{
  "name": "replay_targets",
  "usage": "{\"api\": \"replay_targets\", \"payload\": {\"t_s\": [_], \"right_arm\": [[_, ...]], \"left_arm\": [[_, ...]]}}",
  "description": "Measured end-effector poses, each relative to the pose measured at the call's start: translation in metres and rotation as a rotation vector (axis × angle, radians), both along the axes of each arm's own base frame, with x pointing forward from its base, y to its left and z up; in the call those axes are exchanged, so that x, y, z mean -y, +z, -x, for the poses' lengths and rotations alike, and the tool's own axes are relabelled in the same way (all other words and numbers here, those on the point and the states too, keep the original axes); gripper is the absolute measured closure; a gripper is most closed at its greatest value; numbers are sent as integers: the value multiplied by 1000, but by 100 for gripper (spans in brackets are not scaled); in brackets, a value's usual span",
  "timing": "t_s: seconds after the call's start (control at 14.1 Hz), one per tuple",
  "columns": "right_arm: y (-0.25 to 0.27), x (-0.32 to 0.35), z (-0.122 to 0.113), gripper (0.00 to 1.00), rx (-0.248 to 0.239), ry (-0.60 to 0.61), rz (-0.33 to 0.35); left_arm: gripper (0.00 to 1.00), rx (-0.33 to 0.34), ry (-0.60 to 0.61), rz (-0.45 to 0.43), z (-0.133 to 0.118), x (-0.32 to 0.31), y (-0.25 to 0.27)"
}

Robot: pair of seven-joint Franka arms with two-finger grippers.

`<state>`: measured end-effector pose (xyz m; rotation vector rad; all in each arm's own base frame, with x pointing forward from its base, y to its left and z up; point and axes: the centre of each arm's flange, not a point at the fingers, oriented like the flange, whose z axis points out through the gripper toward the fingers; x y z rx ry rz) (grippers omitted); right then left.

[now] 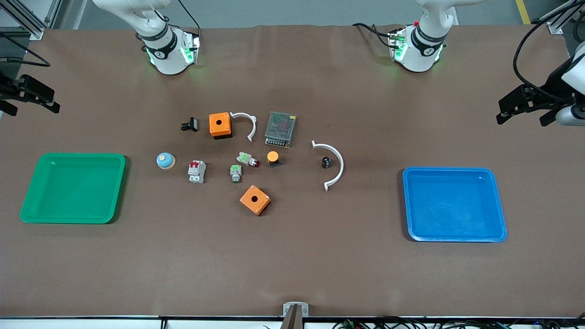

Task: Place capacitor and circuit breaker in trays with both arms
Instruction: 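Reach the left gripper toward the black capacitor while the right gripper reaches the breaker, then lower the left gripper over the capacitor while the right gripper approaches the breaker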

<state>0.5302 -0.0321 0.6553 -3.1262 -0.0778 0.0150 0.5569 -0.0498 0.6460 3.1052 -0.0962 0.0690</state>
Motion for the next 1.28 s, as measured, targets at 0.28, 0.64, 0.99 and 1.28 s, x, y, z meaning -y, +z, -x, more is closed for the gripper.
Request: {"api": "replay_targets", "payload": {"t_s": [0.28, 0.64, 0.99, 1.28], "right_arm": [[1, 1, 0, 0, 7, -2, 2], [-29, 26, -22, 0, -10, -47, 8], [-74, 43, -51, 0, -33, -72, 14], [-140, 34, -79, 0, -107, -58, 10]], "left_arm": [[0, -72, 4, 6, -7, 49, -35], [0, -208, 80, -19, -13, 160, -121], [0, -236, 215, -23, -18, 254, -216], [0, -191, 322, 31, -10, 336, -297]]}}
